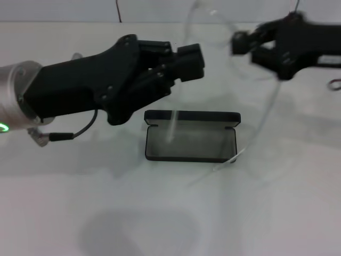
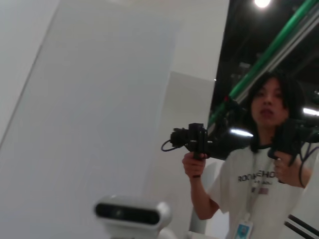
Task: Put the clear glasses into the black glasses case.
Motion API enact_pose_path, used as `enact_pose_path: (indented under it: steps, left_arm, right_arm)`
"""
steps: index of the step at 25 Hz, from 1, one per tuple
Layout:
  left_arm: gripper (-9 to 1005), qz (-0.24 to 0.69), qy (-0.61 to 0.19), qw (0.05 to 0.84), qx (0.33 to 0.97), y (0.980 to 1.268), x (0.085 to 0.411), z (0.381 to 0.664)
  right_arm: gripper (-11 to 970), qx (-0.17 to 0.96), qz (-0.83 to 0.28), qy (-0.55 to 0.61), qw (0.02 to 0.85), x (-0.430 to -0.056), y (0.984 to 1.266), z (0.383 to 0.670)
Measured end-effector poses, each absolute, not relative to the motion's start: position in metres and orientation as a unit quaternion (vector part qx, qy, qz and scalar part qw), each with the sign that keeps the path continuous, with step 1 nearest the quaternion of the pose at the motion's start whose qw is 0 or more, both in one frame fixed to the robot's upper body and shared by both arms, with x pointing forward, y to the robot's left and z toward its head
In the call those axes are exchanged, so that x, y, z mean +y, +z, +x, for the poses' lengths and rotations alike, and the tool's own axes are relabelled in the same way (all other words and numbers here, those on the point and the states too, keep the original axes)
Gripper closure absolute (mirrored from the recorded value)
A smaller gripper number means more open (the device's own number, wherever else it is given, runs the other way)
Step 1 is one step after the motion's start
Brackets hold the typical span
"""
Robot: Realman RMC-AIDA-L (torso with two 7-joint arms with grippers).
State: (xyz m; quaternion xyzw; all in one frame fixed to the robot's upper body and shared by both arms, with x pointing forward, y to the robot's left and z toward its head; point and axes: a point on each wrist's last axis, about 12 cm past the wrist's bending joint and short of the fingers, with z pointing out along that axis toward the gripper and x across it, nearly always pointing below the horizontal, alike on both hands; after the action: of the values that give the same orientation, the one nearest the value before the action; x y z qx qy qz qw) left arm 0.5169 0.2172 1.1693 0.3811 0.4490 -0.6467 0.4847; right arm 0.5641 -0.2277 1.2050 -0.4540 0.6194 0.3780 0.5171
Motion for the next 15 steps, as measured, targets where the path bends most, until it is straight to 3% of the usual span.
enact_pose_path:
  steps: [6, 15]
  left_arm:
    - [913, 0.387, -0.646, 0.484, 0.447, 1.17, 0.214, 0.518]
    - [916, 0.375, -0.64, 0.497, 0.45, 1.162, 0.217, 0.518]
  right_arm:
    - [888, 0.584, -0.458, 0.439, 0.506, -0.199, 1.19, 0.575]
    - [888, 0.533, -0.457, 0.476, 0.529, -0.194, 1.197, 0.572]
